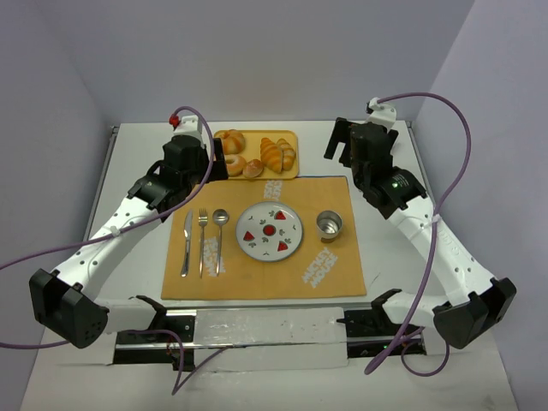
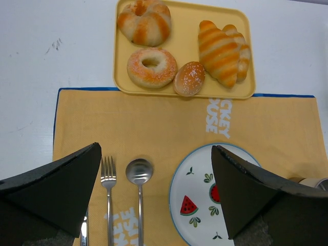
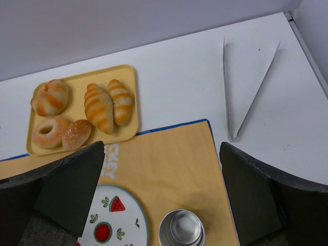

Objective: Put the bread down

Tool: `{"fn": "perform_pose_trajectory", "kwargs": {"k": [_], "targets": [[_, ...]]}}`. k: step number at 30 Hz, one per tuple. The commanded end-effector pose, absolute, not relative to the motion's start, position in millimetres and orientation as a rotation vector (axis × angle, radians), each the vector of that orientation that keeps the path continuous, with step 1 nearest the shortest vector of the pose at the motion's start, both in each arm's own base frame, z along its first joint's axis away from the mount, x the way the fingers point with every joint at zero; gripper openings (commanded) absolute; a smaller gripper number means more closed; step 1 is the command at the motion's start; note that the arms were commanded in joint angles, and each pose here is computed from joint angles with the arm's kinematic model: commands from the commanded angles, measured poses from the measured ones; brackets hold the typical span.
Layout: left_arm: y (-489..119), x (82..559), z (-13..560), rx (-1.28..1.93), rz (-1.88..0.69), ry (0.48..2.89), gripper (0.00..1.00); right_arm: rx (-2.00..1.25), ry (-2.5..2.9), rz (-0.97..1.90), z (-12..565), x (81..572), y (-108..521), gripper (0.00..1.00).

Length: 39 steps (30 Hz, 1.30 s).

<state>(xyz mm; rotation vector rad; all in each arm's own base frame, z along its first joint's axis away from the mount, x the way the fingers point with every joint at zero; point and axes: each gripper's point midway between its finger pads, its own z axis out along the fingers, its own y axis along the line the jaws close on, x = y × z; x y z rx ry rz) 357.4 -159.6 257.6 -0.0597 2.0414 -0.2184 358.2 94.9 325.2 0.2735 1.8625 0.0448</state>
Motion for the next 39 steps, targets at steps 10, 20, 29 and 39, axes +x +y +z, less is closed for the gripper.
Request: {"fn": "perform_pose_trajectory", "kwargs": {"k": [10, 20, 29, 39], "targets": [[-167.3, 354.6, 284.0, -0.046, -0.287, 1.975, 0.99, 0.353, 1.809, 0.005, 333.0, 398.5, 82.5, 1.00], [-167.0, 352.7, 287.6, -0.040, -0.290, 1.969, 0.99, 0.540, 2.091, -0.073, 248.4, 502.4, 21.2, 1.00], [-167.2, 353.4, 283.9, -0.033, -0.279, 1.977, 0.99, 0.628, 2.255, -0.103, 169.1, 549.8, -9.0, 1.00], [-172.0, 354.8, 278.6, -0.017, -0.292, 1.993, 0.99, 0.639, 2.382, -0.120, 122.2, 550.7, -43.9, 1.00]]}}
